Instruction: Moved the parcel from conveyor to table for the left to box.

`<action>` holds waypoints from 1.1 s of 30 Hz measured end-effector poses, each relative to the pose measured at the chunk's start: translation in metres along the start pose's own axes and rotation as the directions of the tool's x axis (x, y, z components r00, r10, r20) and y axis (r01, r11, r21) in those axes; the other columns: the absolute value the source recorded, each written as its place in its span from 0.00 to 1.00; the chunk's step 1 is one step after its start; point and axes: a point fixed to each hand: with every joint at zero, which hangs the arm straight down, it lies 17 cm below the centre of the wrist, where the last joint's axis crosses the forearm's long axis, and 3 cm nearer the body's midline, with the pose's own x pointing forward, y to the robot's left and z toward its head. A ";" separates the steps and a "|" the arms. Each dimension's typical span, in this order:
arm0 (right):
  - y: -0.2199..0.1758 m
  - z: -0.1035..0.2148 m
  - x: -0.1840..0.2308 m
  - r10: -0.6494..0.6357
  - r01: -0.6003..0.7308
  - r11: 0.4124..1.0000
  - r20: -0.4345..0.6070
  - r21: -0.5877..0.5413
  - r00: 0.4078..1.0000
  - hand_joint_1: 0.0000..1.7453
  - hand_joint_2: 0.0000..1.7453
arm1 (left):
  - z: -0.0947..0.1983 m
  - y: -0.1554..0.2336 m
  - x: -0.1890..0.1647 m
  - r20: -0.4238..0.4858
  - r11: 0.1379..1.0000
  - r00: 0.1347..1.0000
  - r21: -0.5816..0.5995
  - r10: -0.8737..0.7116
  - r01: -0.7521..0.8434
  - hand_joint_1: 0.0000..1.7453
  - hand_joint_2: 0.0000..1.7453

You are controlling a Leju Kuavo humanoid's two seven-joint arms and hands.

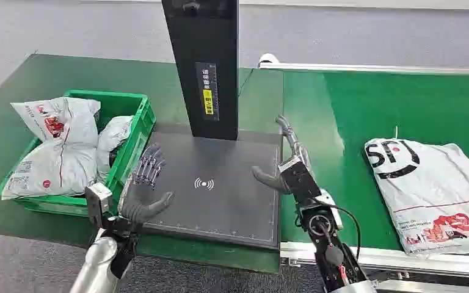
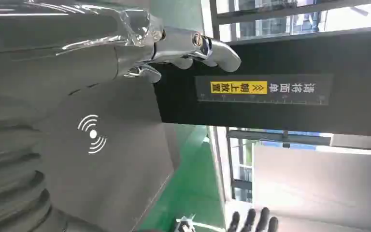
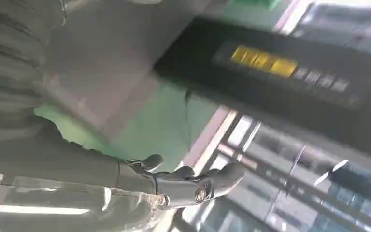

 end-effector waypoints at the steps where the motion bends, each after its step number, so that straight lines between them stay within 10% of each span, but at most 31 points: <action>1: -0.010 -0.003 -0.002 0.026 -0.026 1.000 -0.004 -0.008 1.000 0.00 1.00 | 0.000 0.000 0.001 0.001 1.000 1.000 -0.002 -0.003 0.003 0.00 1.00; 15: -0.103 -0.019 -0.028 0.144 -0.152 0.986 -0.104 -0.069 0.984 0.00 1.00 | 0.005 -0.003 0.001 -0.009 1.000 1.000 -0.011 -0.023 0.022 0.00 1.00; 25: -0.265 -0.011 -0.083 0.367 -0.466 0.859 -0.379 -0.212 0.850 0.00 1.00 | 0.006 -0.006 0.001 -0.013 0.999 1.000 -0.031 -0.020 0.020 0.00 1.00; 33: -0.295 0.014 -0.112 0.356 -0.500 0.839 -0.477 -0.217 0.804 0.00 1.00 | 0.006 -0.006 0.000 -0.013 0.999 1.000 -0.030 -0.021 0.021 0.00 1.00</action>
